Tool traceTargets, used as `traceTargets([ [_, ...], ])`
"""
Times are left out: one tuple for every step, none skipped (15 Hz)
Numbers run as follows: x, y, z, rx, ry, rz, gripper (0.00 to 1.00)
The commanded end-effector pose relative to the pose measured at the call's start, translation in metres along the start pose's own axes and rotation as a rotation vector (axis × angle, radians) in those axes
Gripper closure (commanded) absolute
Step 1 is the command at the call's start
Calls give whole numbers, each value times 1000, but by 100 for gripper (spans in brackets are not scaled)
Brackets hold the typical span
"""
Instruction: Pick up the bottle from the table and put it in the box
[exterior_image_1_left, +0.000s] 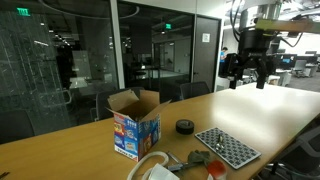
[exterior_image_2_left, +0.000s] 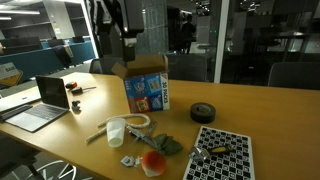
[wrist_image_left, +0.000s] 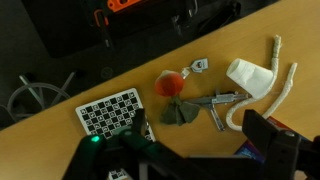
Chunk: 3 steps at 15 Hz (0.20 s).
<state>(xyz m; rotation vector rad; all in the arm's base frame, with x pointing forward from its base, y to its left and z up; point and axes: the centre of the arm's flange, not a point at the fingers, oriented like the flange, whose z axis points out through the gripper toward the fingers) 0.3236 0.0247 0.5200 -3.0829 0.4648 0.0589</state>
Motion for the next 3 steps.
traceTargets([
  [0, 0, 0, 0, 0, 0, 0],
  [0, 0, 0, 0, 0, 0, 0],
  [0, 0, 0, 0, 0, 0, 0],
])
